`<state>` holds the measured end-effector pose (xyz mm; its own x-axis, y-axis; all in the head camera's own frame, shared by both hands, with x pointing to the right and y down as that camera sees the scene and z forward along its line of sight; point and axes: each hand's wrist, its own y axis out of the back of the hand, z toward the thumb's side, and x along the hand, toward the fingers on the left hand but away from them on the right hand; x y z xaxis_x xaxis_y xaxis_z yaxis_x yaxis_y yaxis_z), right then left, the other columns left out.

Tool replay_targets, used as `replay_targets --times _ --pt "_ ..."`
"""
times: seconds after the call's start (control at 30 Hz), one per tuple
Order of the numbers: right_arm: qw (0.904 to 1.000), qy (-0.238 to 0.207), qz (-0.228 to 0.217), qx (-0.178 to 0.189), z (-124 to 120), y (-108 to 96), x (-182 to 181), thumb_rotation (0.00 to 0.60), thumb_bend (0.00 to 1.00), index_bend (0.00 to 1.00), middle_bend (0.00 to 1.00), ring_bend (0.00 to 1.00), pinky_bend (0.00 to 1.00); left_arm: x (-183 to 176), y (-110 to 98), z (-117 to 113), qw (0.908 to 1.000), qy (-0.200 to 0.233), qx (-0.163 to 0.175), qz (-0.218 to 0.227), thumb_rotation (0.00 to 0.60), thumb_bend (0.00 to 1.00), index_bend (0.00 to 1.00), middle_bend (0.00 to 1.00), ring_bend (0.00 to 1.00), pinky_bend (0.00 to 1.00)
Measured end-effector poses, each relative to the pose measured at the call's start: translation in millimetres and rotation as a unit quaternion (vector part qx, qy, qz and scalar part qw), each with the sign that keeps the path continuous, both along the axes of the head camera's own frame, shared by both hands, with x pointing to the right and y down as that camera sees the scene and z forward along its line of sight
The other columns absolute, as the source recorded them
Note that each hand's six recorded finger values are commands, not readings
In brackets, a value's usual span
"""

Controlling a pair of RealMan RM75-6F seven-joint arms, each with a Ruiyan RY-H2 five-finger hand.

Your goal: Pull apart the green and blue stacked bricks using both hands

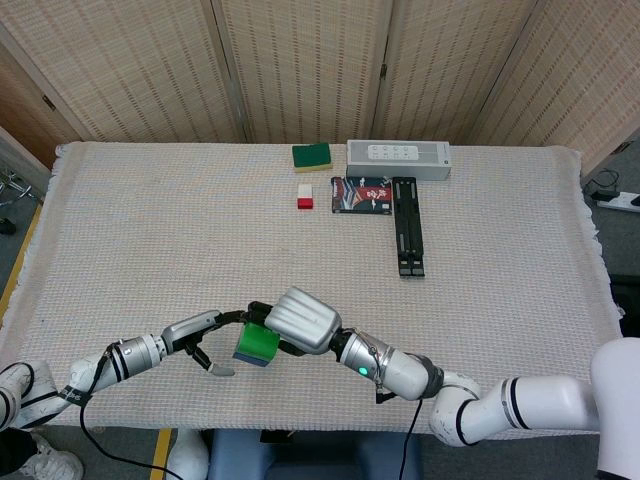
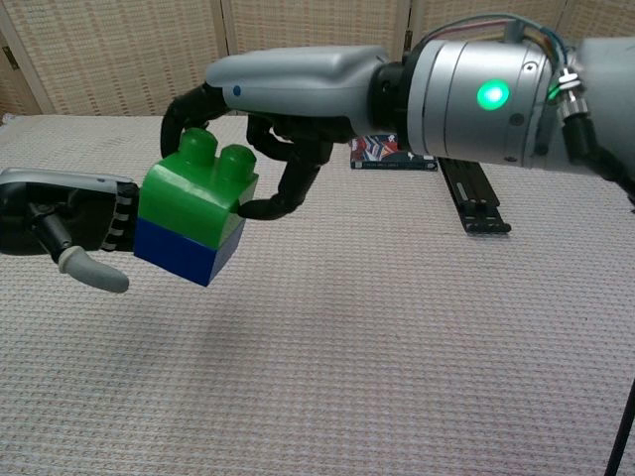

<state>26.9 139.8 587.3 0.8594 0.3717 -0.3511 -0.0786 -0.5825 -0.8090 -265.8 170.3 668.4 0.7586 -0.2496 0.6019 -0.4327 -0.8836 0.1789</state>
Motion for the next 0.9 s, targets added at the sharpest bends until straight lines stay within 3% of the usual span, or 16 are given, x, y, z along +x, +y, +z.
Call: replay_targets --times 0.3,0.53,0.63,0.9 --pt "1.0 0.003 -0.003 0.001 4.0 1.6 -2.5 0.6 0.41 0.95 0.82 0.82 0.95 -0.7 -0.3 1.2 0.9999 -0.001 -0.011 -0.012 0.6 0.23 0.3 0.16 0.0 0.02" --pt "1.0 0.005 -0.002 0.0 8.0 1.9 -4.4 0.6 0.41 0.95 0.82 0.82 0.95 2.3 5.3 1.1 0.9989 0.002 -0.043 -0.021 0.6 0.22 0.27 0.16 0.0 0.01" --pt "1.0 0.002 -0.001 -0.002 8.2 2.7 -6.2 0.6 0.41 0.95 0.82 0.82 0.95 3.0 5.2 0.9 0.9981 0.006 -0.054 -0.028 0.6 0.22 0.31 0.16 0.0 0.0" --pt "1.0 0.0 0.002 0.0 9.6 1.5 -6.6 0.6 0.41 0.95 0.82 0.82 0.95 8.1 4.1 5.9 0.9983 -0.002 -0.042 -0.04 0.6 0.23 0.46 0.19 0.0 0.0"
